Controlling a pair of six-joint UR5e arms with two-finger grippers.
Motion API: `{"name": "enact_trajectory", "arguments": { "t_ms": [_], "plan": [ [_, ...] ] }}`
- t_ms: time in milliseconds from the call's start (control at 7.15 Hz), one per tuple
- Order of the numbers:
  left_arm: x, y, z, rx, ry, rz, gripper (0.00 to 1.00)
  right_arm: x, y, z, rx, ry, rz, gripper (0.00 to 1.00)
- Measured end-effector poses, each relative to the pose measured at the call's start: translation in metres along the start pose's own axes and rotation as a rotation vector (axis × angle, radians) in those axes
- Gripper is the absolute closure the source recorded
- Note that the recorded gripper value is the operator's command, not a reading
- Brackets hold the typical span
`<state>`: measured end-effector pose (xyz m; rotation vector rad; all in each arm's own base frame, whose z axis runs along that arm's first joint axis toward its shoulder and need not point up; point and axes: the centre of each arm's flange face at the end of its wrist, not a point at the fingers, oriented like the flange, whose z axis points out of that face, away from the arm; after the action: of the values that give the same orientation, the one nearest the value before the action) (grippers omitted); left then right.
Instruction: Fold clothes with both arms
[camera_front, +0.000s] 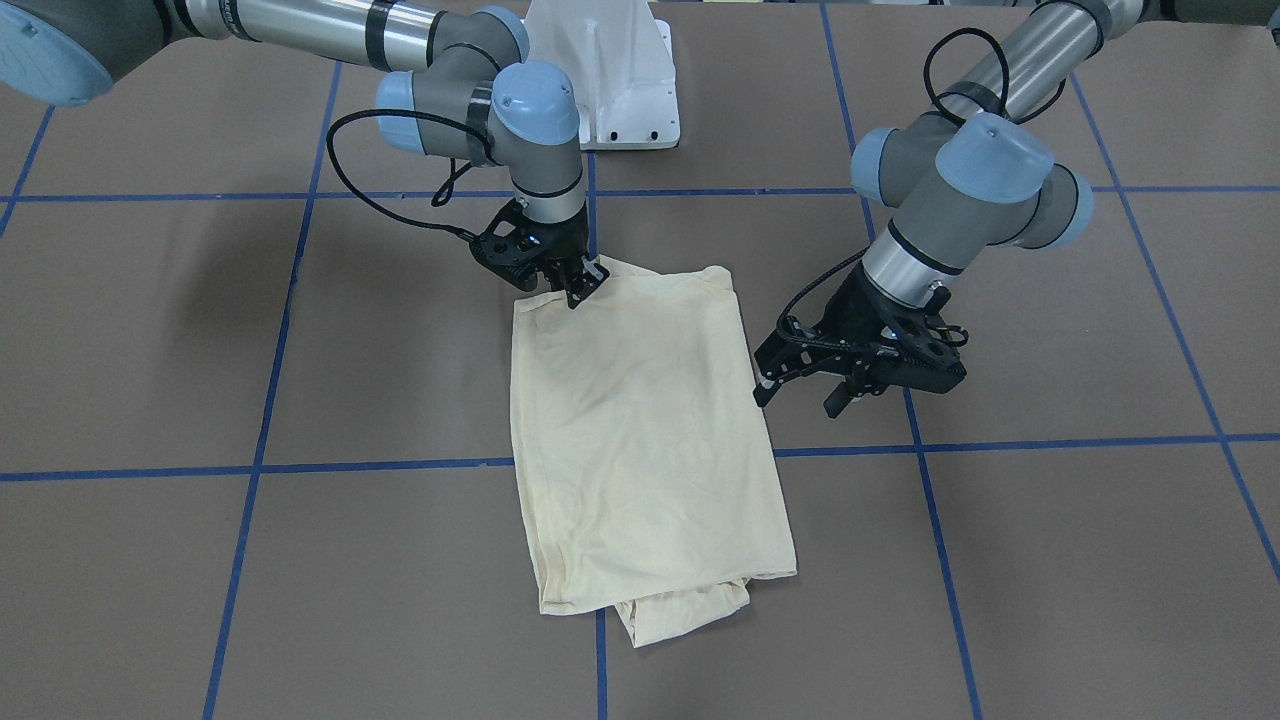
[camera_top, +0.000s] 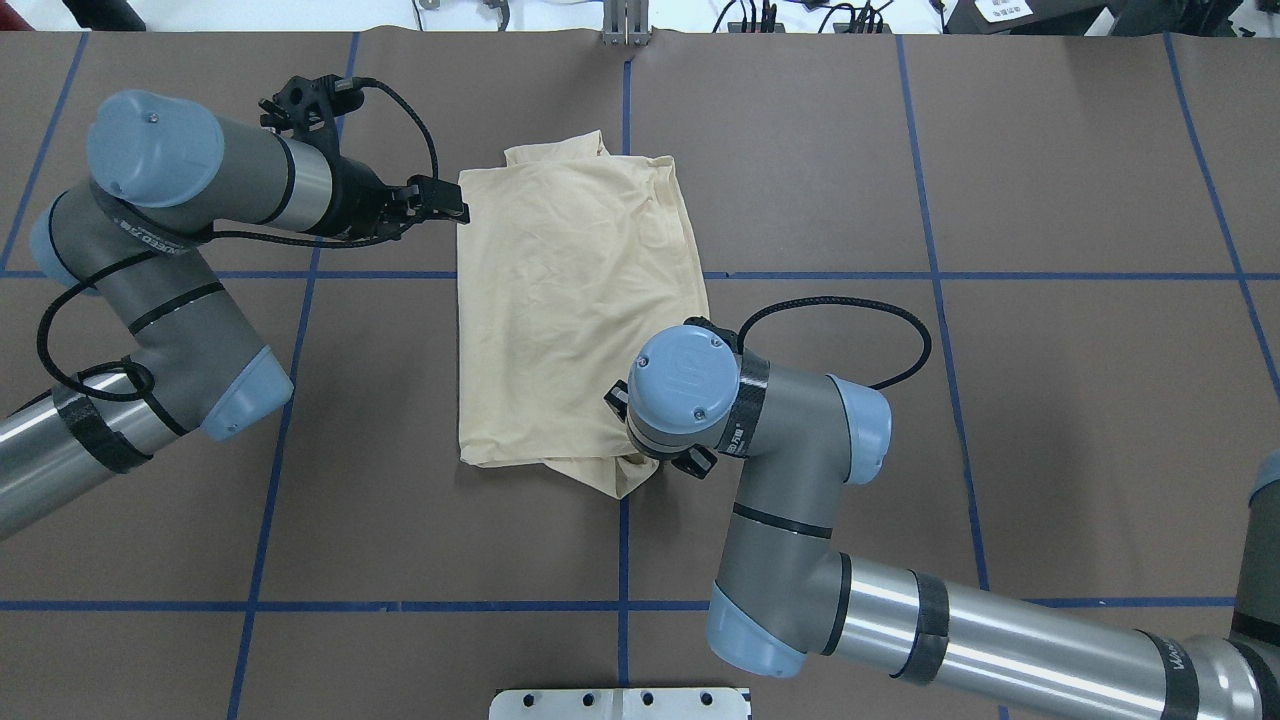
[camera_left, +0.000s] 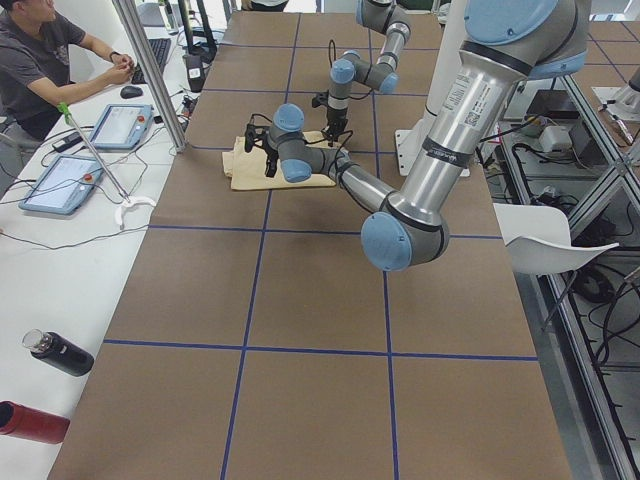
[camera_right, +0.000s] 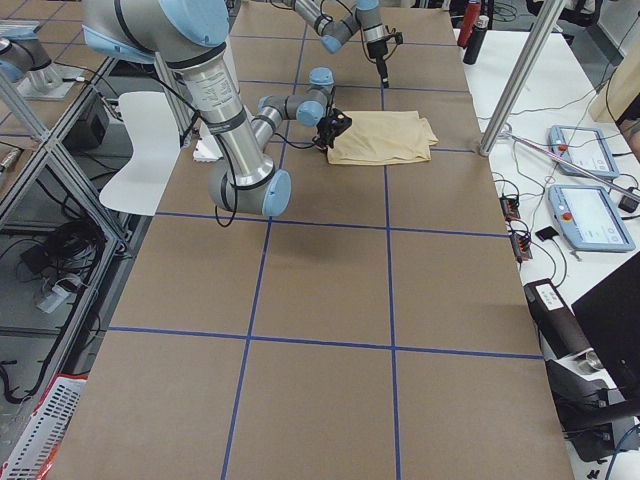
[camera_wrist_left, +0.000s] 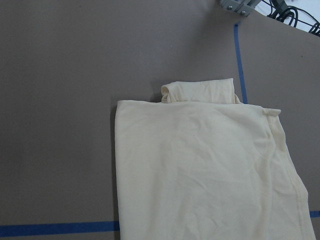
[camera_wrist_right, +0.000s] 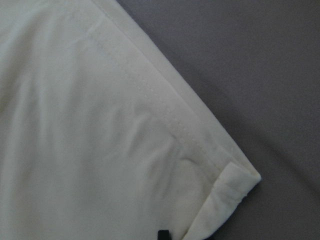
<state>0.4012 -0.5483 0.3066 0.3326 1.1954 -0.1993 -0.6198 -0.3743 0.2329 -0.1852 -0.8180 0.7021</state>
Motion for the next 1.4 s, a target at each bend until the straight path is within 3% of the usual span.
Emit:
{"name": "enact_trajectory", "arguments": {
  "t_ms": [699,978,1398],
  "plan": [
    [0.008,0.006,0.000,-0.010,0.014,-0.033,0.00,-0.003,-0.005,-0.015,-0.008,-0.021,0.004,1.00],
    [0.026,0.046,0.012,-0.066,0.041,-0.105,0.00,0.008,-0.012,-0.034,-0.020,-0.049,0.004,1.00],
    [0.035,0.132,-0.013,-0.128,0.083,-0.271,0.03,0.018,-0.017,-0.041,-0.026,-0.062,0.001,1.00]
  ]
}}
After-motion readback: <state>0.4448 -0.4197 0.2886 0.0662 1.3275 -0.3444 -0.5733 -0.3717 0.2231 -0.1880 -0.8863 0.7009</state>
